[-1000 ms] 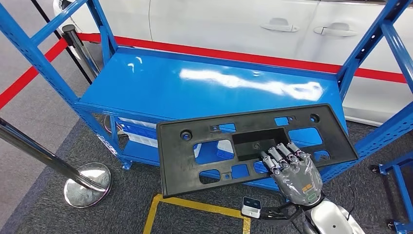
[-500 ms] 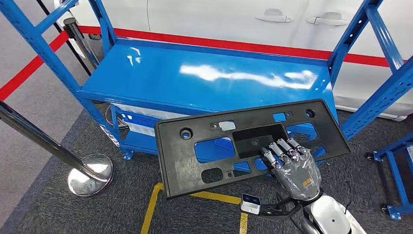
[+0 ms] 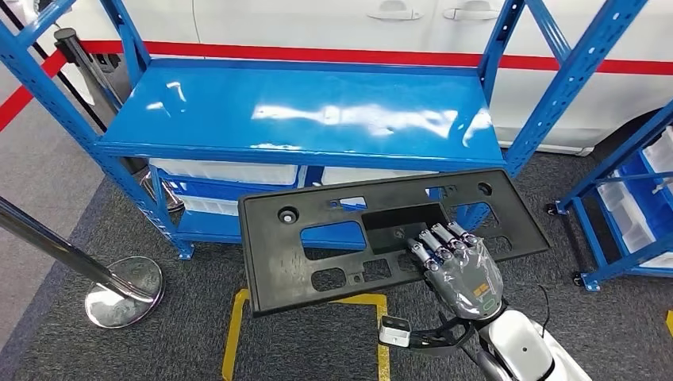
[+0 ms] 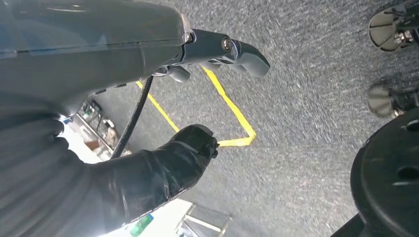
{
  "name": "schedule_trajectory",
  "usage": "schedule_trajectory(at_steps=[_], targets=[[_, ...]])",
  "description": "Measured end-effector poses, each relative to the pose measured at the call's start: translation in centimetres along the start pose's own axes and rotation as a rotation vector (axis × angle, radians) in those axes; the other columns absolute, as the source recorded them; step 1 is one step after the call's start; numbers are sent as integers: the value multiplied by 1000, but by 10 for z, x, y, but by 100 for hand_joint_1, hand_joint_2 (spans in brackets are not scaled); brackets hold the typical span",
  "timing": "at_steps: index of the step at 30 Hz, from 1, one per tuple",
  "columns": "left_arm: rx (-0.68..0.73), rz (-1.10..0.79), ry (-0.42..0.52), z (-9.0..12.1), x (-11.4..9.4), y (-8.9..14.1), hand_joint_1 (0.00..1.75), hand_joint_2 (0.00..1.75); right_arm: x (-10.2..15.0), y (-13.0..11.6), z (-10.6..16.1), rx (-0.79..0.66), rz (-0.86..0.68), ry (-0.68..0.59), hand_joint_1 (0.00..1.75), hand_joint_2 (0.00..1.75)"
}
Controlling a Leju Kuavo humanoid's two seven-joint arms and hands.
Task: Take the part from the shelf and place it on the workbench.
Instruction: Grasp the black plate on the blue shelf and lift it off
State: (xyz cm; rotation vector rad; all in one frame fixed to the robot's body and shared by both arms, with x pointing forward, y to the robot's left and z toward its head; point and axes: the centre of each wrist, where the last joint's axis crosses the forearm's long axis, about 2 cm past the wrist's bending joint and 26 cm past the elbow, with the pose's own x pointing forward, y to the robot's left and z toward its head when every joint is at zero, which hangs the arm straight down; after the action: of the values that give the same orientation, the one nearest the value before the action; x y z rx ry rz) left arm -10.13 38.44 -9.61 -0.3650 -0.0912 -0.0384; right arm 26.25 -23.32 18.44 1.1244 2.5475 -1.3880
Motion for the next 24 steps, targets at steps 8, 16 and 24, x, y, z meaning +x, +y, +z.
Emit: schedule_trajectory(at_steps=[8,16,24], targets=[[-17,-31,17,3,1,5,0,175,9,2,-6,4,-9,48,175,175],[-19,-77,27,9,10,19,0,175,20,-3,-29,-12,-71,53,175,175],[-23,-92,22,10,18,23,0,175,24,-5,-38,-18,-98,-4,175,175]])
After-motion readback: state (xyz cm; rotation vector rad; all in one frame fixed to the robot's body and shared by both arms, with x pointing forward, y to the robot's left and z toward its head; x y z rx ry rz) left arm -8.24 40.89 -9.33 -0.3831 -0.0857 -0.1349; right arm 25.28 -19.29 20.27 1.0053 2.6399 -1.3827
